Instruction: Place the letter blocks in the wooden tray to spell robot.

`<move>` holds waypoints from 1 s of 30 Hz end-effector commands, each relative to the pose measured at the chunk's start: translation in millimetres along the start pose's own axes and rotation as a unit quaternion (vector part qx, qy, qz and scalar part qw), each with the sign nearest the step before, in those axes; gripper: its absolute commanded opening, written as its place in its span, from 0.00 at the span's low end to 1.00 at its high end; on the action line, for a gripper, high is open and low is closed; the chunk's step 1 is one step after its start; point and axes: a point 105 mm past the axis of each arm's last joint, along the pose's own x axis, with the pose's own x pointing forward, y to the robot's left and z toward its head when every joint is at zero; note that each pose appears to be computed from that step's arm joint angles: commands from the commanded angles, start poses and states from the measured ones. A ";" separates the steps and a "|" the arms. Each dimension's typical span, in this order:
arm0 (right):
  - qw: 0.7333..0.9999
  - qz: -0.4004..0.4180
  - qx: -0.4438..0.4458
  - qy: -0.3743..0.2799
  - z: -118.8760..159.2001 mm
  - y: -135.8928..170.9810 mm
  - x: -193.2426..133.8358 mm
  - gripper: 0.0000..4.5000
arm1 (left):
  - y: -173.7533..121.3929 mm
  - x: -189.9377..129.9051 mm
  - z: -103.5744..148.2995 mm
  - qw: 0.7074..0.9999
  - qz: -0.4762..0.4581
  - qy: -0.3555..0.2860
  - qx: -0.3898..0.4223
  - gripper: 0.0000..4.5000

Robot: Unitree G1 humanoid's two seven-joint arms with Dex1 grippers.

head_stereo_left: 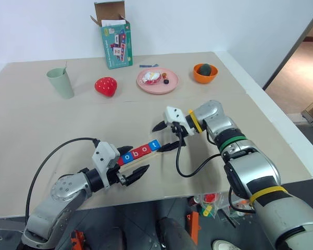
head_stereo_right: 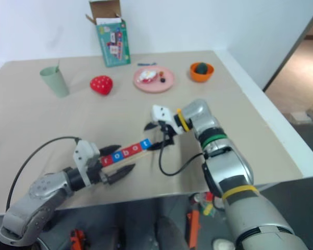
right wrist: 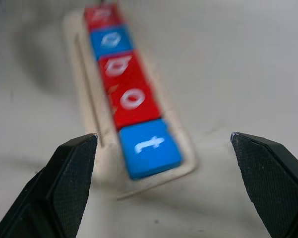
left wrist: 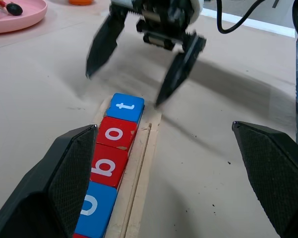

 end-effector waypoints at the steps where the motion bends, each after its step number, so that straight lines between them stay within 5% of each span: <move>1: 0.995 -0.062 0.017 -0.075 17.6 -8.3 -26.3 0.99 | 2.3 -6.5 15.4 1.000 0.000 -0.027 0.010 1.00; 4: 0.982 -0.141 0.042 -0.119 15.1 -10.9 -36.1 0.99 | 6.9 -7.8 19.9 0.999 0.010 -0.039 -0.002 1.00; 17: 0.938 -0.309 0.106 -0.114 -2.6 15.9 -22.9 0.00 | 12.1 -8.0 19.0 0.999 0.021 -0.044 -0.022 1.00; 30: 0.946 -0.300 0.111 -0.056 -24.8 48.3 15.2 0.00 | 7.8 -4.2 20.4 0.998 0.020 -0.051 -0.036 1.00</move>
